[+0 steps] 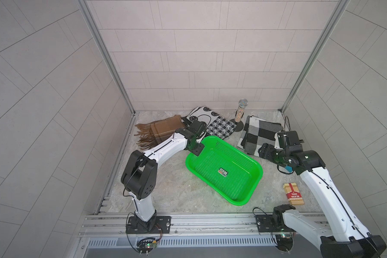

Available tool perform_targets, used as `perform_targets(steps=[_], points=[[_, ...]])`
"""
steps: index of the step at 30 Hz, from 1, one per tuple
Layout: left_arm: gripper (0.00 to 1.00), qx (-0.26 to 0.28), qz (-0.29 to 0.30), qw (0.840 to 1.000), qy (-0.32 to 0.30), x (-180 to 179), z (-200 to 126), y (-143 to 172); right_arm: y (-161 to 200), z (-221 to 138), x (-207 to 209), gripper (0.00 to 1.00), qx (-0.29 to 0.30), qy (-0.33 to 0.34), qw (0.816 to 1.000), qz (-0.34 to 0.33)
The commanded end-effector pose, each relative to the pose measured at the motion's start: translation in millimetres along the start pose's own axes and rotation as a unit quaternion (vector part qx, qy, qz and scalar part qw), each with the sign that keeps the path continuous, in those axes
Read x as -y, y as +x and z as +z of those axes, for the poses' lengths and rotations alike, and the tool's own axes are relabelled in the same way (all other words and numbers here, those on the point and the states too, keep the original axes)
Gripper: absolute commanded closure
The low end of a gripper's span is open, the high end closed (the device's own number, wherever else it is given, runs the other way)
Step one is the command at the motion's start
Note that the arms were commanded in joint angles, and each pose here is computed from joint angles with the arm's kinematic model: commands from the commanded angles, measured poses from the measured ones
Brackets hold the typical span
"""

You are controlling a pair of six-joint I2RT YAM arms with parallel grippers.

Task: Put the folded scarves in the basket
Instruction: Move the basket to the center of the board.

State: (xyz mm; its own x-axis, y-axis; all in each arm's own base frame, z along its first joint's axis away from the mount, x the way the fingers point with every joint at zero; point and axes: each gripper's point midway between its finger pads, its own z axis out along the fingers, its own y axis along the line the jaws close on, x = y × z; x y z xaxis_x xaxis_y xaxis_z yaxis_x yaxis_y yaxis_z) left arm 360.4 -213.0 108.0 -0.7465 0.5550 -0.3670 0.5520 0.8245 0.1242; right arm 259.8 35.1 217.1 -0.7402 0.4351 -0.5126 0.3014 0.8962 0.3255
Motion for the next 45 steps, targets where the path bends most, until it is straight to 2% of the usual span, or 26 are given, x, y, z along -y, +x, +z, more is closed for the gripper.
perform_targets(steps=[1,3,6,15,22,26,28,31,32,36,42,45], points=[[0.50,-0.005,0.022,0.998,-0.055,-12,-3,-1,5,6,0,0.21,-0.007,-0.001,1.000,-0.003],[0.61,-0.010,0.021,0.998,-0.057,-13,-3,3,7,8,1,0.24,-0.008,-0.001,1.000,-0.003],[0.71,-0.020,0.012,0.997,-0.072,-18,-8,12,10,13,4,0.26,-0.012,0.004,1.000,0.002],[0.79,-0.034,-0.017,0.992,-0.119,-34,-36,59,38,27,12,0.30,-0.046,0.015,0.999,0.024],[0.80,-0.065,-0.060,0.978,-0.188,-59,-59,106,81,39,-6,0.32,-0.077,-0.006,0.997,-0.002],[0.81,-0.072,-0.097,0.973,-0.195,-66,-63,122,94,49,-20,0.34,-0.093,-0.022,0.995,-0.013],[0.80,-0.053,-0.119,0.972,-0.196,-68,-68,122,99,51,-24,0.36,-0.106,-0.016,0.994,-0.026],[0.75,-0.019,-0.144,0.972,-0.185,-69,-79,113,112,54,-21,0.46,-0.133,0.002,0.990,-0.035],[0.74,-0.008,-0.151,0.972,-0.179,-68,-84,108,115,55,-19,0.47,-0.136,0.009,0.990,-0.038],[0.73,0.025,-0.172,0.972,-0.159,-65,-100,91,124,52,-7,0.47,-0.133,0.031,0.990,-0.041],[0.62,0.068,-0.191,0.969,-0.140,-65,-127,72,111,28,16,0.41,-0.079,0.058,0.994,-0.039],[0.60,0.085,-0.199,0.968,-0.126,-63,-135,66,114,28,21,0.40,-0.077,0.059,0.995,-0.033]])
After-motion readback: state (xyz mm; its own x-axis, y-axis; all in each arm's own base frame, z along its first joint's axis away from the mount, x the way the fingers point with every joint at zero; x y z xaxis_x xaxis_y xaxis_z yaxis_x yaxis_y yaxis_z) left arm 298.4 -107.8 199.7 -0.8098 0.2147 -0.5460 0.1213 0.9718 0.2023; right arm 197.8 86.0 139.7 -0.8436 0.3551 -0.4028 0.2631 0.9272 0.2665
